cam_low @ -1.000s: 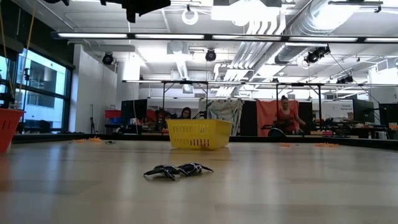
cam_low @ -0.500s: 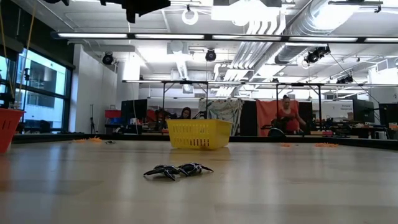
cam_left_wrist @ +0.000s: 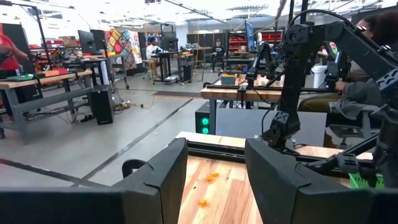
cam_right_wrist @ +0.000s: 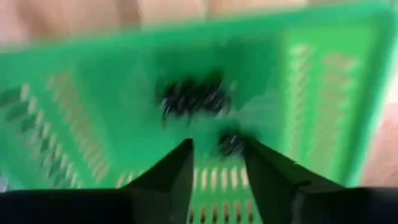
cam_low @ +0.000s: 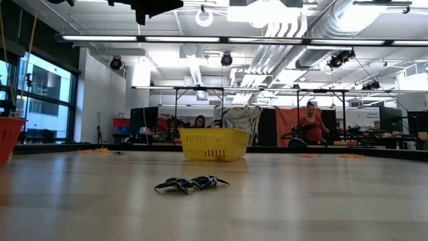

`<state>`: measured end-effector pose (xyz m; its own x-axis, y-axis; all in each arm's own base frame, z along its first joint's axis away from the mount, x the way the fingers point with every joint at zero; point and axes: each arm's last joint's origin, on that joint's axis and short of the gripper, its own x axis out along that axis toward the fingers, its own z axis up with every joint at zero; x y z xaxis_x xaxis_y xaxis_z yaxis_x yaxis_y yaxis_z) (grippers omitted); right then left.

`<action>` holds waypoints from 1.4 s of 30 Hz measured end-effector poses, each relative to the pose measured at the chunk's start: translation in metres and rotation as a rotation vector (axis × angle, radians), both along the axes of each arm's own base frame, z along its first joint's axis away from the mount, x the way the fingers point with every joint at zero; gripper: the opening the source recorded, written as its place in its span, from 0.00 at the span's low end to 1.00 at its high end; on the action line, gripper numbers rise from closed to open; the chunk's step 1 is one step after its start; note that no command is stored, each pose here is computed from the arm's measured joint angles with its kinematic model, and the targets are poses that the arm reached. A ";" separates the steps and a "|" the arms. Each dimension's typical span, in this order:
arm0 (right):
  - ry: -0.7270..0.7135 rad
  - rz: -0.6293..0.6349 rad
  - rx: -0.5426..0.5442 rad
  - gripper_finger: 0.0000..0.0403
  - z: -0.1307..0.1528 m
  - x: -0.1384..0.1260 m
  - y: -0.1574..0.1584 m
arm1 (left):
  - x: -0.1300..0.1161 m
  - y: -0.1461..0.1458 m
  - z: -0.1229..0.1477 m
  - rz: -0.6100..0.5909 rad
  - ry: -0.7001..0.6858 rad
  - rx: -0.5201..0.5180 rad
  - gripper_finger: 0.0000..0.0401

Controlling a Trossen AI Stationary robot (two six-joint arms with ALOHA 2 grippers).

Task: Sort Halloween decoration
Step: Put the top black spider toy into the green bin

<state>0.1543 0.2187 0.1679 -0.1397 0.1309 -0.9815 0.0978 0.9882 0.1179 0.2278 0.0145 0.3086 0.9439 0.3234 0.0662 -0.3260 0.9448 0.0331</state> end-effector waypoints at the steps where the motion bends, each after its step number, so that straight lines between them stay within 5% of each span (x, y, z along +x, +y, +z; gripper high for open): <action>1: 0.024 0.018 0.026 0.40 0.002 -0.001 0.000 | 0.000 0.000 0.000 0.000 0.000 0.000 0.38; 5: 0.025 0.017 0.111 0.51 0.019 -0.006 -0.003 | 0.000 0.000 0.000 0.000 0.000 0.000 0.38; 10: -0.167 -0.084 0.139 0.54 0.057 -0.009 -0.024 | 0.000 0.000 0.000 -0.001 -0.005 -0.017 0.38; 17: -0.728 -0.247 -0.101 0.55 0.089 0.029 -0.074 | 0.000 0.000 0.000 -0.002 -0.009 -0.026 0.38; 25: -1.067 -0.310 -0.274 0.55 0.109 0.099 -0.139 | 0.000 0.000 0.000 -0.016 -0.041 -0.123 0.38; 38: -1.761 -0.317 0.023 0.55 0.160 0.159 -0.215 | 0.001 -0.005 0.000 -0.169 -0.035 -0.142 0.38; 42: -1.851 -0.267 0.007 0.55 0.164 0.163 -0.216 | 0.001 -0.006 0.000 -0.223 -0.036 -0.165 0.38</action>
